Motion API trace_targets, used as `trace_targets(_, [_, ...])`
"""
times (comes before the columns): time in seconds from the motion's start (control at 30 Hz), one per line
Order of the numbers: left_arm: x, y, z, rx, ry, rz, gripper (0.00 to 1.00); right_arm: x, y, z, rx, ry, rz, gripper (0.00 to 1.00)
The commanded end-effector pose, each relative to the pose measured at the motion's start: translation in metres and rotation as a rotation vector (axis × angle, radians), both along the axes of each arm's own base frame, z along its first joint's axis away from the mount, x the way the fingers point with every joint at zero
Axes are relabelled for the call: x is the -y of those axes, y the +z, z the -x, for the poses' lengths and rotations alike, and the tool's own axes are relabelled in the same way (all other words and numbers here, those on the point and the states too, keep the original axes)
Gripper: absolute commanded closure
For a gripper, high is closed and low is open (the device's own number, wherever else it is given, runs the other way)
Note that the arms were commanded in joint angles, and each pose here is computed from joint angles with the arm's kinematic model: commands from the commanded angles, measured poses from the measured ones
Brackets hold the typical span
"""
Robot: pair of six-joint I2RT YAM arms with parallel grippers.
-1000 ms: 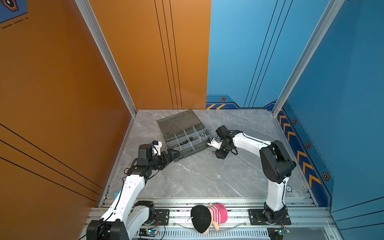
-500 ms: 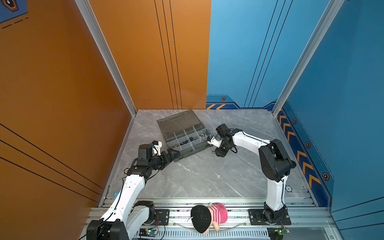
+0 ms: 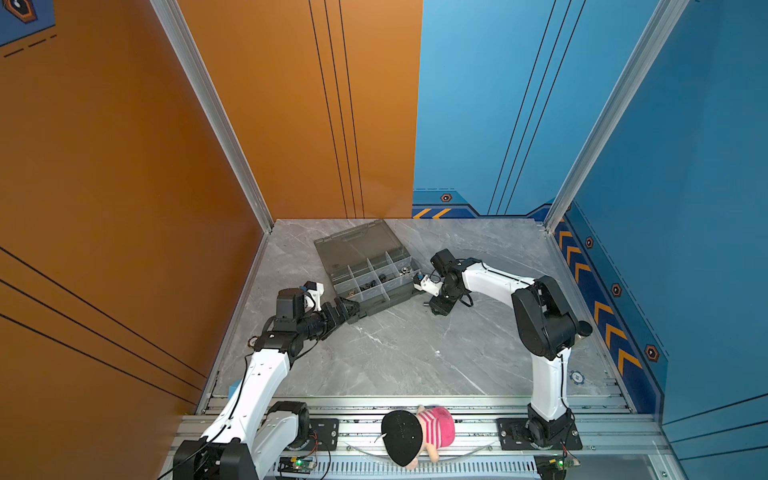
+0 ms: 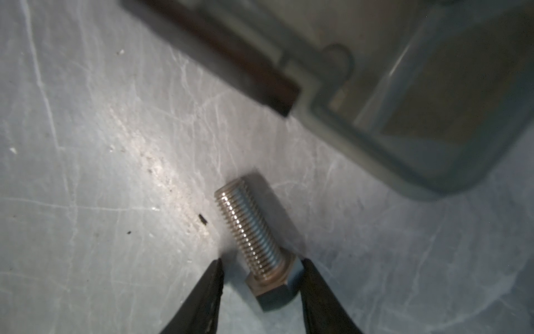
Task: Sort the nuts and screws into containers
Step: 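Lower the right gripper around the silver bolt and close it, then lift the silver hex bolt with the right gripper over the box compartment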
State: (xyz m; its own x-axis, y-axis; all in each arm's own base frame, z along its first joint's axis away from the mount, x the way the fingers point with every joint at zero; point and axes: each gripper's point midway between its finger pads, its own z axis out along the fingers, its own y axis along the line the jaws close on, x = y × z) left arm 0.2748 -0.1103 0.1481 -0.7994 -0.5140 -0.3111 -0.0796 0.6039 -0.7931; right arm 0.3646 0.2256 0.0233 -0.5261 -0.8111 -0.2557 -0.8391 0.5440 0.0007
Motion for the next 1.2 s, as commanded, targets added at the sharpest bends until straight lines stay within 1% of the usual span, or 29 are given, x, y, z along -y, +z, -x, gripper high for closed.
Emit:
trace_targets(0.0, [-0.001, -0.002, 0.001, -0.004, 0.001, 0.007, 0.02, -0.008, -0.003, 0.005, -0.029, 0.037, -0.010, 0.54])
trace_targets(0.37, [-0.001, -0.002, 0.002, -0.005, -0.001, 0.008, 0.02, -0.007, -0.003, -0.002, -0.002, 0.059, 0.022, 0.52])
trace_targets(0.43, [-0.001, -0.001, 0.002, -0.002, 0.000, 0.008, 0.02, -0.004, -0.017, 0.002, -0.035, 0.059, 0.040, 0.52])
trace_targets(0.63, [-0.001, -0.002, 0.002, -0.004, -0.001, 0.007, 0.02, -0.002, -0.019, 0.004, -0.055, 0.046, 0.054, 0.53])
trace_targets(0.97, [-0.001, -0.003, 0.002, -0.001, 0.000, 0.008, 0.02, 0.005, -0.017, 0.016, -0.087, 0.018, 0.065, 0.66])
trace_targets(1.03, [-0.001, -0.002, 0.002, -0.001, 0.000, 0.009, 0.02, 0.007, -0.019, 0.019, -0.098, 0.013, 0.067, 0.73])
trace_targets(1.07, [-0.001, -0.002, 0.002, -0.002, -0.001, 0.010, 0.02, 0.006, -0.007, 0.017, -0.075, 0.009, 0.051, 0.77])
trace_targets(1.17, [-0.001, -0.002, 0.002, -0.002, -0.001, 0.011, 0.02, 0.006, 0.000, 0.019, -0.076, -0.007, 0.031, 0.87])
